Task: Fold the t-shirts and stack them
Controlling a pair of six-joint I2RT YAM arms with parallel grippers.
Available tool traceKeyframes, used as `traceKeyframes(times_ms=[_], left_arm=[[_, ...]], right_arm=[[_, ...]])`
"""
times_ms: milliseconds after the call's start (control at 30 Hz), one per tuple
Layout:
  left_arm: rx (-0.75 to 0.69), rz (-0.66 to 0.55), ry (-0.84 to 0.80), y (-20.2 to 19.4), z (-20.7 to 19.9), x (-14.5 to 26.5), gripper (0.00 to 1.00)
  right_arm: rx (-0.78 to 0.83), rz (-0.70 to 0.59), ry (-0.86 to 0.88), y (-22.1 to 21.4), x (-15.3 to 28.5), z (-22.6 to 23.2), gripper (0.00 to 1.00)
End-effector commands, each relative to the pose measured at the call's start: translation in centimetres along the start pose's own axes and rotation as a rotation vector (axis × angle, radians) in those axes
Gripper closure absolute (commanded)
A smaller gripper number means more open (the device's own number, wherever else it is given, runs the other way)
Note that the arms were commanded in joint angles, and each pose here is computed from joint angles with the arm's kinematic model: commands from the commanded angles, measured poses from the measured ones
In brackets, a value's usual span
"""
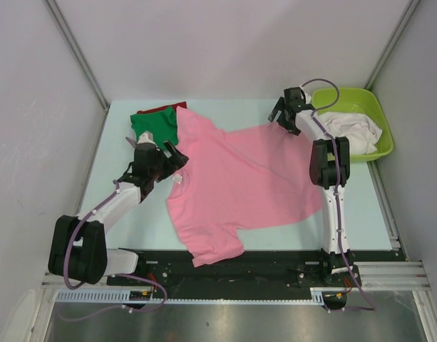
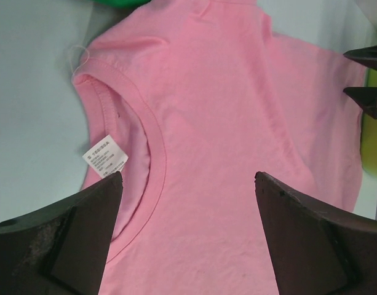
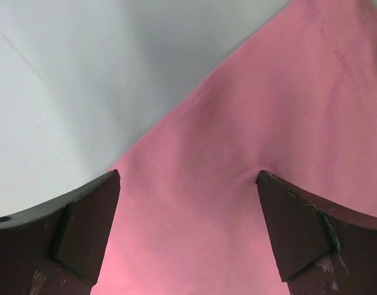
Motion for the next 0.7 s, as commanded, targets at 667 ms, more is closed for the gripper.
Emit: traceKeyframes(times_ms=[667], left_arm=[[-0.103, -0.097, -0.108, -2.0, -0.2, 13.6, 0.05]], right_arm=[[-0.021, -0.175, -0.010, 1.4, 24.9, -7.9, 0.00]])
Point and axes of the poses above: each gripper's point midway between its finger pads, its own x axis back along the fingers, its own z axis along the line the jaws close on, y = z × x, the point moved 6 cm from there along x, back along the fingers, and after that the axes turned 12 degrees about -x, right-handed, at the moved point
